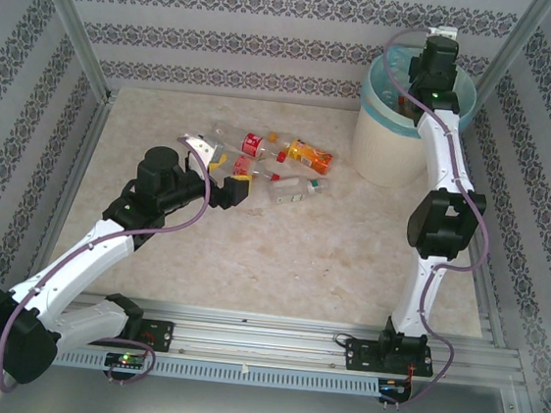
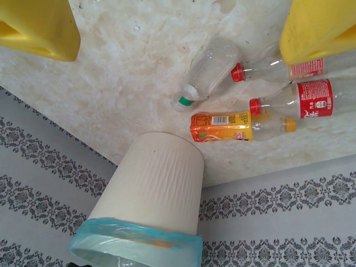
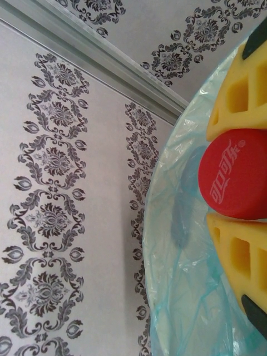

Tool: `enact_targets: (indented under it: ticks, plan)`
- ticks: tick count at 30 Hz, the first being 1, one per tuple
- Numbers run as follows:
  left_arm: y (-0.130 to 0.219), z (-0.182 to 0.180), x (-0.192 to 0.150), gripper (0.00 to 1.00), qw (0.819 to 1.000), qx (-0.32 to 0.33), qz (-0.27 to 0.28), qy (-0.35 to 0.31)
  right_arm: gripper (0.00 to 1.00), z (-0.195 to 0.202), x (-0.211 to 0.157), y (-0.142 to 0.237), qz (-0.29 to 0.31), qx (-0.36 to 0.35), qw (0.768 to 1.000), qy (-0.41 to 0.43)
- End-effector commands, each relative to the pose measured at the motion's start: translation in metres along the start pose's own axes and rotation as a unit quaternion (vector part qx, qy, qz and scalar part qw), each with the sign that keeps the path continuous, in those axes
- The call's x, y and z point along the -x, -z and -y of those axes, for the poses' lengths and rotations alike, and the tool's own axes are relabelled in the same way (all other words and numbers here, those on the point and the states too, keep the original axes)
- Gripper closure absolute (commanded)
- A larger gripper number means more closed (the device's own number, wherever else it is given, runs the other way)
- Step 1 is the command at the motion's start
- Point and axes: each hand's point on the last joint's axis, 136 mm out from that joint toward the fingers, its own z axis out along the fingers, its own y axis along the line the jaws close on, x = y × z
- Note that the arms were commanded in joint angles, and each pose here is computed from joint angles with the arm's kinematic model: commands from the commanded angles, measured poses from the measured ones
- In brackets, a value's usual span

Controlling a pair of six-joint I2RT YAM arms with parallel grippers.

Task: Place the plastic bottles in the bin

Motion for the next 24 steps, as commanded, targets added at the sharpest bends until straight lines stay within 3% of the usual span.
enact_targets:
  ticks: [1,9,11,18,24]
  plan:
    - [-0.002,0.004,0.003,0.07,1.0,-0.009,0.011,0.0,1.0,-0.011,-0.119,-0.024,-0.164,0.01,0.984,0.067]
    - [-0.003,0.003,0.002,0.07,1.0,-0.008,0.01,-0.001,0.96,-0.013,-0.083,-0.013,-0.13,0.022,0.989,0.062]
    - [-0.004,0.003,0.002,0.07,1.0,-0.009,0.009,-0.001,1.0,-0.014,-0.076,-0.01,-0.125,0.02,0.99,0.069]
    - [-0.004,0.004,0.002,0.07,1.0,-0.011,0.009,0.001,1.0,-0.022,-0.008,0.024,-0.032,-0.025,0.99,0.133]
    - [-0.004,0.004,0.002,0.07,1.0,-0.012,0.01,0.002,1.0,-0.019,0.028,0.029,-0.005,-0.034,0.988,0.149]
